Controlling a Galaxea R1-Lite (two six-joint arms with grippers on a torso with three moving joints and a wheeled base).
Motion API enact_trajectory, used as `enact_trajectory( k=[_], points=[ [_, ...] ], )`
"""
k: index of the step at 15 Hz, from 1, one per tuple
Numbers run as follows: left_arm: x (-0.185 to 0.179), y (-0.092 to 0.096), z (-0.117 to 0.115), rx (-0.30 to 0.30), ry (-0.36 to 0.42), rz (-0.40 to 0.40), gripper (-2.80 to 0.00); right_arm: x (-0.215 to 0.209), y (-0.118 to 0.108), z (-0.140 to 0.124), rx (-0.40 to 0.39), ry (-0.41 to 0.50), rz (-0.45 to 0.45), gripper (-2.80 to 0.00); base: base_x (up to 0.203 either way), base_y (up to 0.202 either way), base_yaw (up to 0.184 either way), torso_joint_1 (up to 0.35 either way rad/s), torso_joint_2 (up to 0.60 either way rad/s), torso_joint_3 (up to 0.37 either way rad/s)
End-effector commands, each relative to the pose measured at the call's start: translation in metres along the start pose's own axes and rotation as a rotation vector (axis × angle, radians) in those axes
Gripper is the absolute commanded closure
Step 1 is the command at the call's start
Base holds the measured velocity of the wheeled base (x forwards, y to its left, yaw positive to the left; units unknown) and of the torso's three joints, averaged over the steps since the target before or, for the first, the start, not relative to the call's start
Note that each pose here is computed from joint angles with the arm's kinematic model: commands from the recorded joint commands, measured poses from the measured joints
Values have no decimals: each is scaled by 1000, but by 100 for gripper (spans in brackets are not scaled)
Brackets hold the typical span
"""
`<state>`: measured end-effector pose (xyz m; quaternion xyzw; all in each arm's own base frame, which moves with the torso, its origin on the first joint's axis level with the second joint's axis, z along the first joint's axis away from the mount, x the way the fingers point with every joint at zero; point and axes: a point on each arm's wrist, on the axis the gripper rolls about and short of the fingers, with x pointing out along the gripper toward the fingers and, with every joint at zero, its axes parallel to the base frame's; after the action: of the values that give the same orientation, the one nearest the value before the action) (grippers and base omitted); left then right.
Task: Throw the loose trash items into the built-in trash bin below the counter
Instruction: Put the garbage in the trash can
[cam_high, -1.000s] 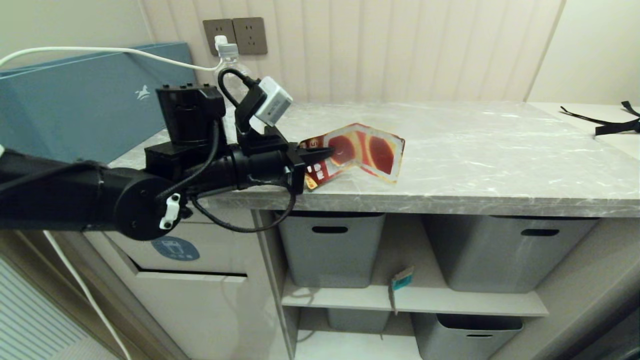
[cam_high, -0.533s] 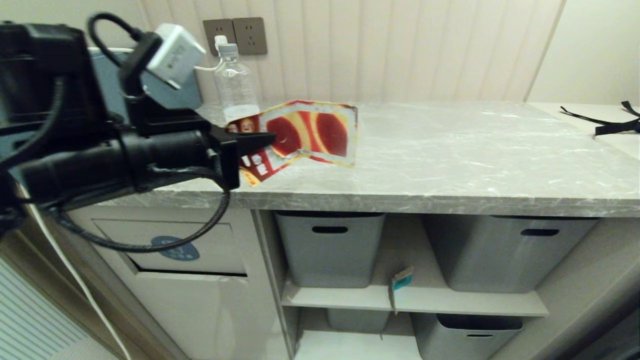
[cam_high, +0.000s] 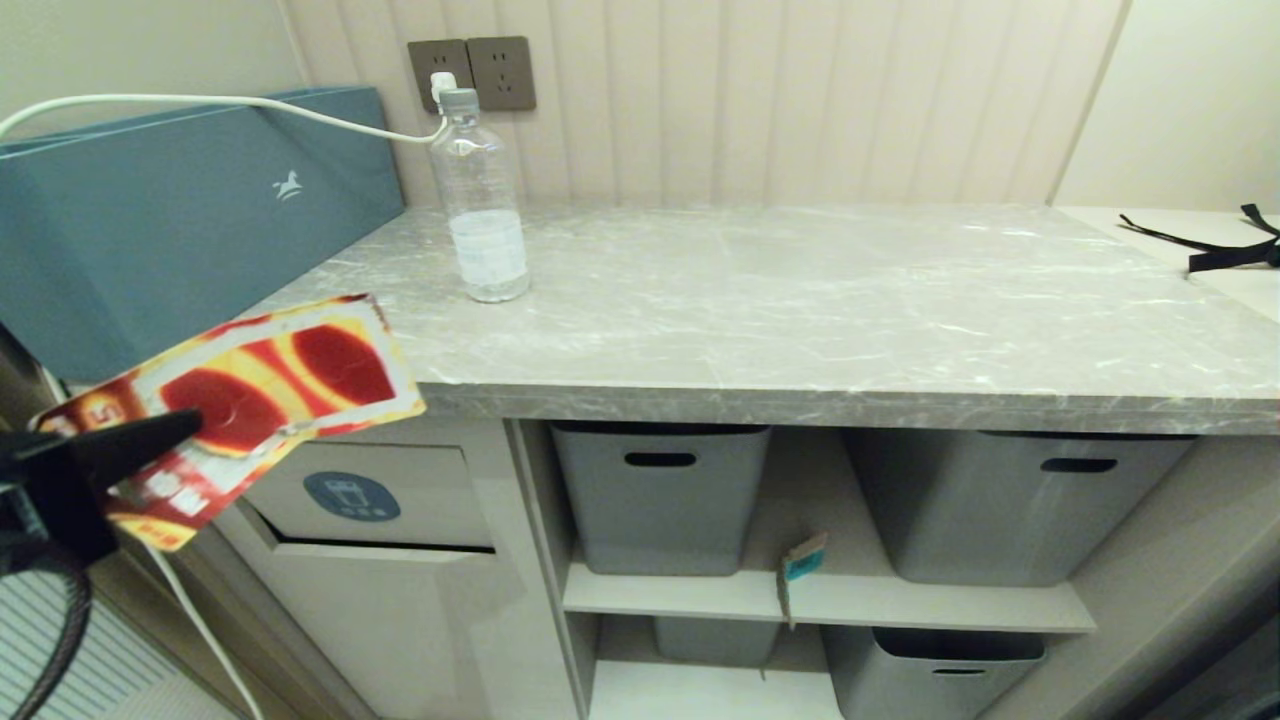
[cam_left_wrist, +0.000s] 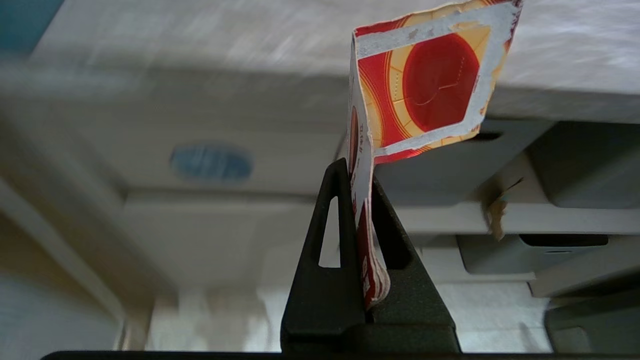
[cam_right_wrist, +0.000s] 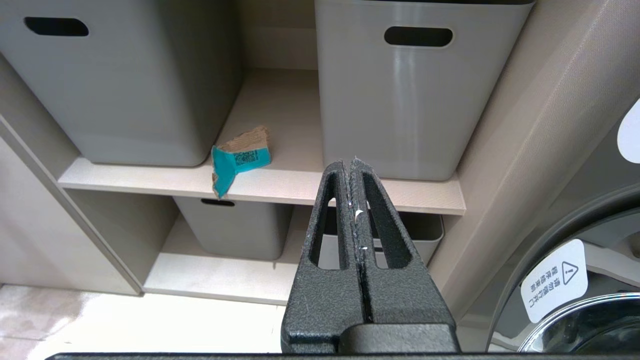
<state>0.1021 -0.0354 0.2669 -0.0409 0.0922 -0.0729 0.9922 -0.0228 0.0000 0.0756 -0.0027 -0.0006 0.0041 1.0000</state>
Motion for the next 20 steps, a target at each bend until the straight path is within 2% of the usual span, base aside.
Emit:
enact_trajectory(
  k=[1,4,6,7,9,12,14,17,19,20],
  points=[
    [-35,17,-15,-113,91,101,0,0,0,0,-1,-1,1,0,0,0,0,0,0,0],
    [-44,22,-24,-194,149,173,0,0,0,0,-1,-2,1,0,0,0,0,0,0,0],
    [-40,25,-32,-280,195,213,0,0,0,0,-1,-1,1,0,0,0,0,0,0,0],
    [-36,25,-36,-334,214,208,0,0,0,0,-1,-2,1,0,0,0,0,0,0,0],
    [-24,29,-42,-422,200,214,0,0,0,0,-1,-2,1,0,0,0,0,0,0,0],
    [-13,39,-80,-471,207,273,0,0,0,0,-1,-1,1,0,0,0,0,0,0,0],
    [-9,47,-100,-504,214,344,0,0,0,0,-1,-2,1,0,0,0,0,0,0,0],
    [2,55,-103,-564,242,415,0,0,0,0,-1,-2,1,0,0,0,0,0,0,0],
    [-3,54,-103,-560,229,406,0,0,0,0,-1,-2,1,0,0,0,0,0,0,0],
    [-3,54,-106,-542,248,408,0,0,0,0,-1,-1,1,0,0,0,0,0,0,0]
  ],
)
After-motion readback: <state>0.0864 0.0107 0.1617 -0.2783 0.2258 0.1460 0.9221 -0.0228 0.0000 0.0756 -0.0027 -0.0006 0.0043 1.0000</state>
